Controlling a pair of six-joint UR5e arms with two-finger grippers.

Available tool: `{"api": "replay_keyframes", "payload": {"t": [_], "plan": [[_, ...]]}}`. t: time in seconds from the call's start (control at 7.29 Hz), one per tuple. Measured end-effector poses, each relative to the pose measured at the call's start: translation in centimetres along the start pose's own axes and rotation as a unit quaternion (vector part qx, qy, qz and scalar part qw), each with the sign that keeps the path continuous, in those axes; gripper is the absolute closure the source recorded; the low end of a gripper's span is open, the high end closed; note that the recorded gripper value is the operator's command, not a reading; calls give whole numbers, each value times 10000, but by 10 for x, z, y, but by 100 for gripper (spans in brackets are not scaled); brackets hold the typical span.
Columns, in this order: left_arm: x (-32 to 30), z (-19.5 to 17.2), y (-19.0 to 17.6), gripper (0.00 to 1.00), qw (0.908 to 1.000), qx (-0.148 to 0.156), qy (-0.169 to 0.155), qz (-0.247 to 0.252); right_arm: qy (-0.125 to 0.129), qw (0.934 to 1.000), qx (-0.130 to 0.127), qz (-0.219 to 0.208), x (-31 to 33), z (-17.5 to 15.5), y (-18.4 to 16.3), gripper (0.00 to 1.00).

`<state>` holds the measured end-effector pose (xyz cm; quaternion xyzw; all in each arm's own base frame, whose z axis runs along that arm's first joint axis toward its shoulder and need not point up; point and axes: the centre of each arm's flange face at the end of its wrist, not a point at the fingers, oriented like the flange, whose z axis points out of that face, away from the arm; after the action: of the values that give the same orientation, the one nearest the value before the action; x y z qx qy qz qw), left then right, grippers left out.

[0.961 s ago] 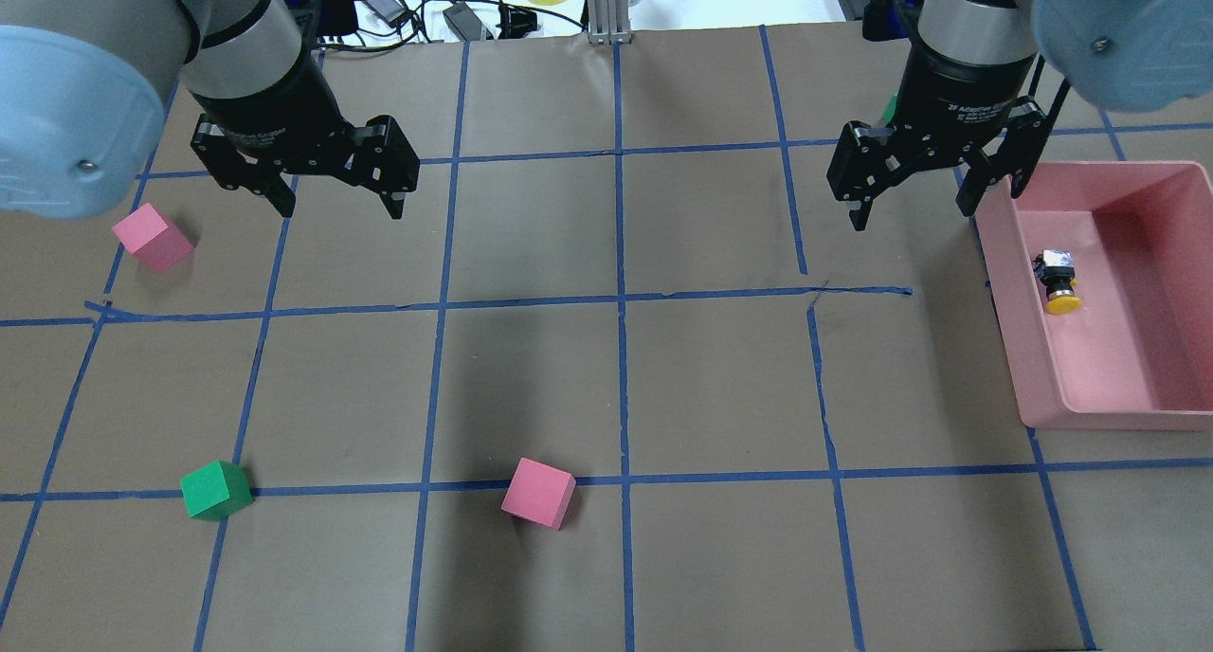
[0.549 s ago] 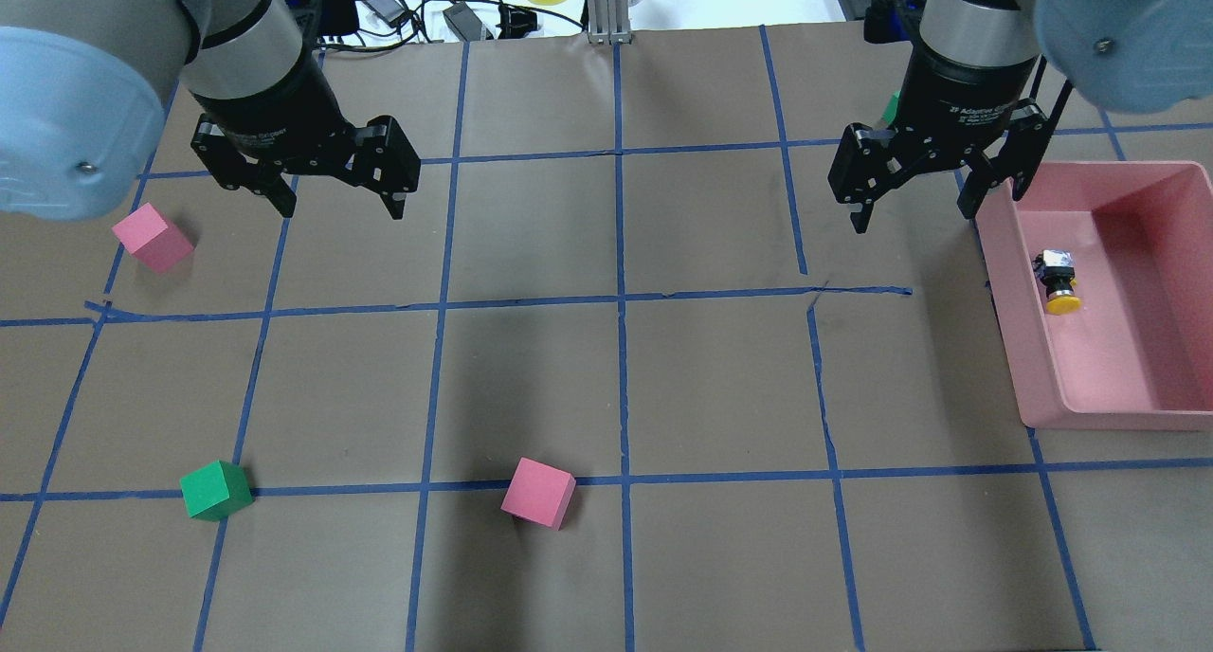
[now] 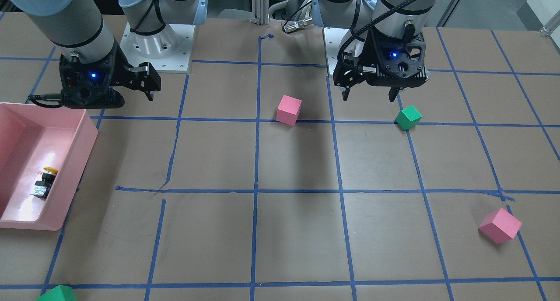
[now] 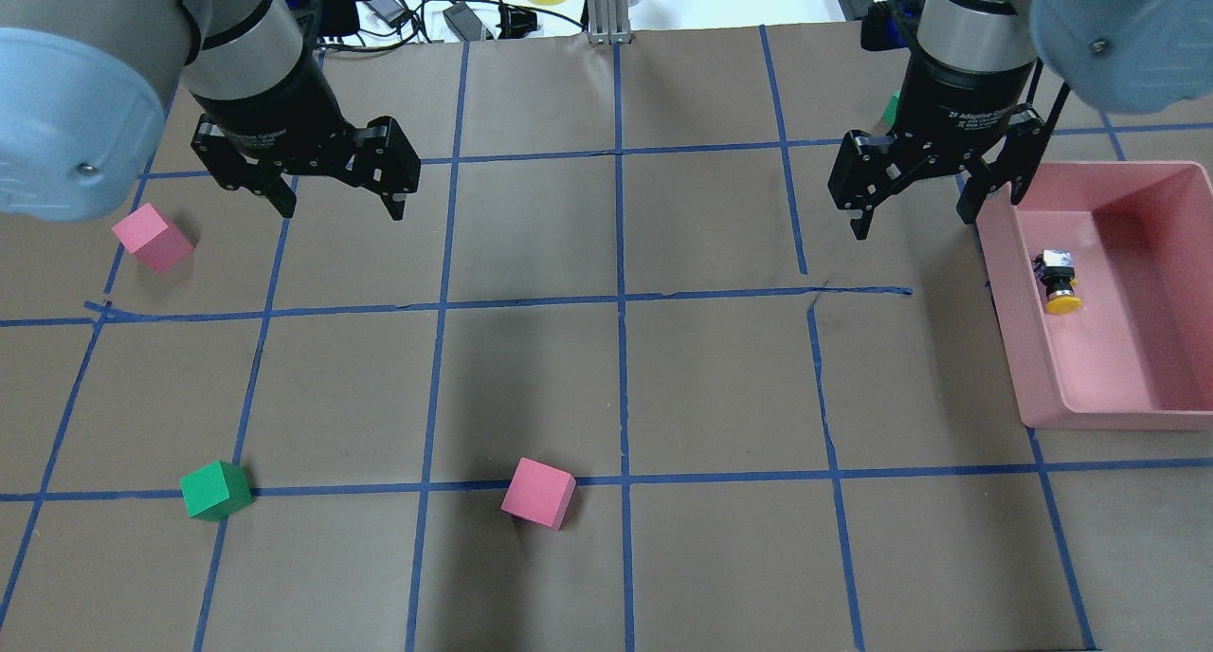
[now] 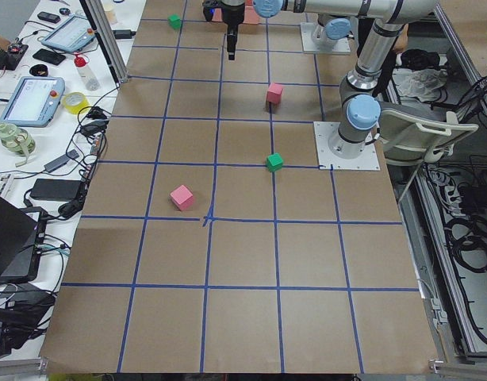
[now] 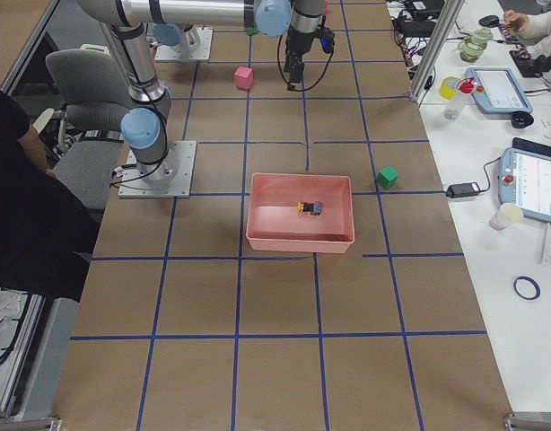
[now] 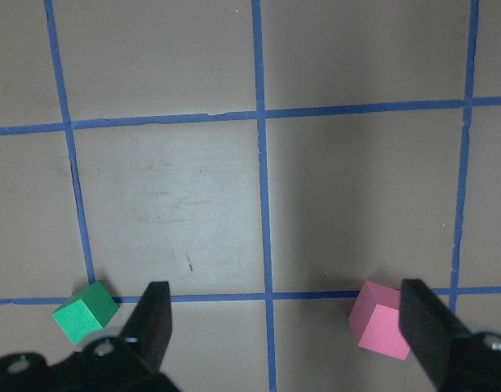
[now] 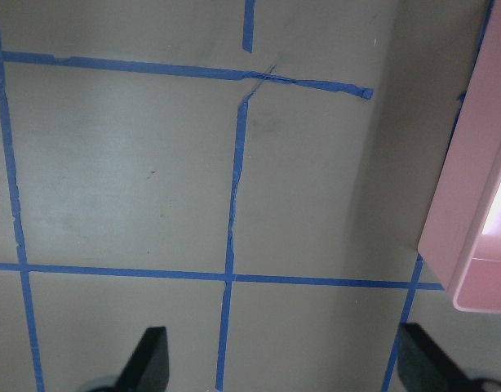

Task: Align button upright
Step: 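Move the right gripper toward the pink tray, then lower the right gripper into the tray over the yellow button switch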

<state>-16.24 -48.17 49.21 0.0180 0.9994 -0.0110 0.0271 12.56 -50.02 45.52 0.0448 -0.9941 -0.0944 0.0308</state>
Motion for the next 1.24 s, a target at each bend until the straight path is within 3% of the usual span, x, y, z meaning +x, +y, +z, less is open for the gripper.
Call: {"api": "replay_keyframes", "payload": {"t": [0.55, 0.69, 0.96, 1.24], "plan": [[-1, 2, 0, 0, 10000, -14, -27, -8, -34, 10000, 37, 40, 0, 1, -3, 0], [-1, 1, 0, 0, 10000, -7, -17, -6, -18, 9998, 161, 78, 4, 1, -9, 0], [-1, 0, 1, 0, 10000, 3, -12, 17, 16, 9967, 689, 438, 37, 5, -39, 0], [-2, 0, 0, 0, 10000, 50, -10, 45, 3, 9933, 570, 1001, 108, 43, -56, 0]]}}
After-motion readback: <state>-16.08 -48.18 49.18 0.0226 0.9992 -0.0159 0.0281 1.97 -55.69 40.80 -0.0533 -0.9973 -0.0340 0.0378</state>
